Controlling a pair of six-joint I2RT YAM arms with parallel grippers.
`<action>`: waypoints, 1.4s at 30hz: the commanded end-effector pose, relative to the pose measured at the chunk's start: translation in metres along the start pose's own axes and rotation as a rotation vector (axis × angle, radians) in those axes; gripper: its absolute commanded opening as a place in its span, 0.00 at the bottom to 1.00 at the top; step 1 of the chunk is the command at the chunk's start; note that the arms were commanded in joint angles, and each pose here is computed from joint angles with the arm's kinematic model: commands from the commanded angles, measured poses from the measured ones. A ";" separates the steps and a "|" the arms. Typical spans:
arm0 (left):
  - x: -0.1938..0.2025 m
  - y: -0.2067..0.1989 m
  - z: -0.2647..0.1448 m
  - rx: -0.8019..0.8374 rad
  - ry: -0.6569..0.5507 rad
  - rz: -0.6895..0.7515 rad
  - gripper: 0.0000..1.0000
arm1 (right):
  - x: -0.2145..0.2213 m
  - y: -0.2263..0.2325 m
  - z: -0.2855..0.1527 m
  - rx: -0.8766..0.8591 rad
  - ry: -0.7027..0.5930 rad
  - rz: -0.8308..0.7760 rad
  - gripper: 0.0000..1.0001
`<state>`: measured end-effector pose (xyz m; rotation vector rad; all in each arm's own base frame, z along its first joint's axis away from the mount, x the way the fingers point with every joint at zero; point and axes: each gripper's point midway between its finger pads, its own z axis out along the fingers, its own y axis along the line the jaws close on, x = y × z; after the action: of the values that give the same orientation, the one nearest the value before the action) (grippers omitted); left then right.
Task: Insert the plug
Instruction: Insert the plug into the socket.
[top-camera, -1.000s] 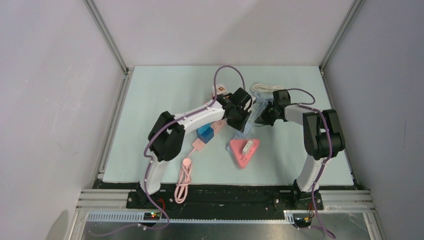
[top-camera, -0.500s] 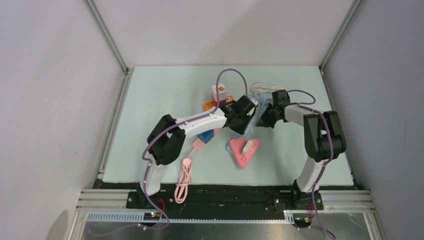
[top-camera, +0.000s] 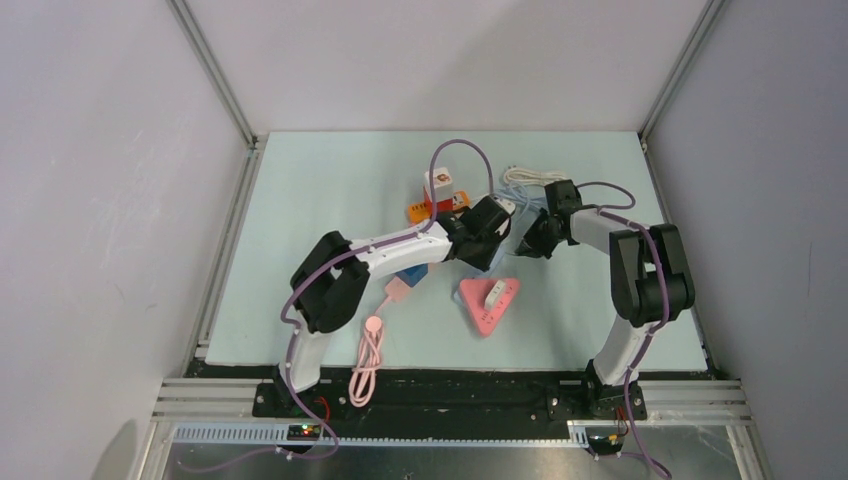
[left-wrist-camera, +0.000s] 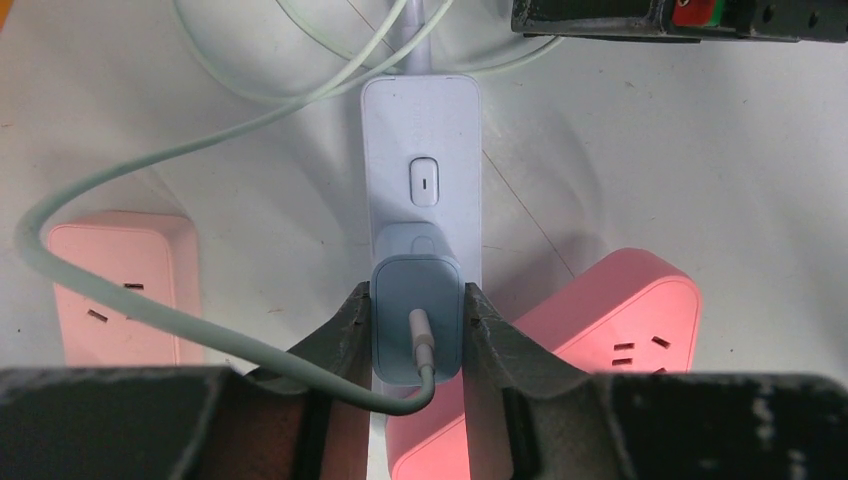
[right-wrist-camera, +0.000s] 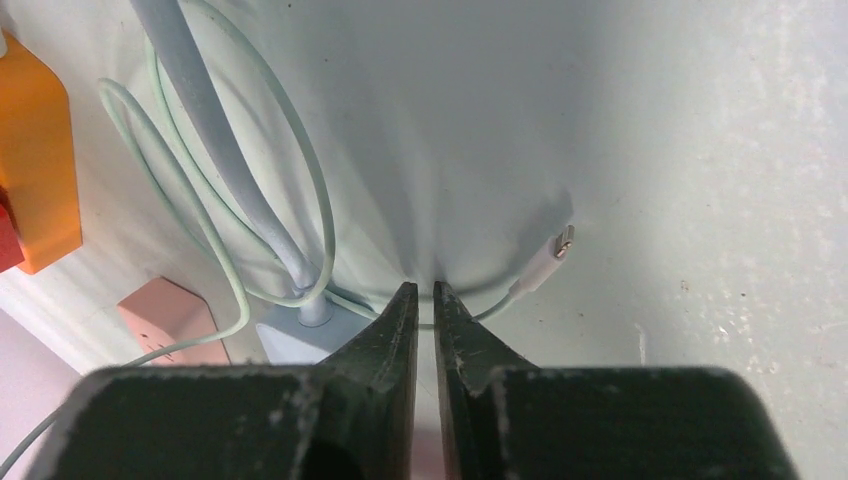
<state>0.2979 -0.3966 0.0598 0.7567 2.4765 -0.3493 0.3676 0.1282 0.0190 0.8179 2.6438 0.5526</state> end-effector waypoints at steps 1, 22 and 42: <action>0.109 0.016 0.041 -0.043 0.313 0.048 0.00 | -0.008 0.007 -0.013 0.007 -0.043 0.017 0.18; 0.135 0.017 0.052 0.015 0.377 0.091 0.00 | -0.028 0.051 -0.073 -0.079 -0.121 -0.023 0.99; -0.036 0.003 -0.041 0.139 -0.038 0.047 0.82 | -0.036 0.035 -0.134 -0.086 -0.159 0.046 1.00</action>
<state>0.2939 -0.3859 0.0620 0.8449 2.5385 -0.4561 0.3570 0.1025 0.1311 0.8839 2.4964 0.5612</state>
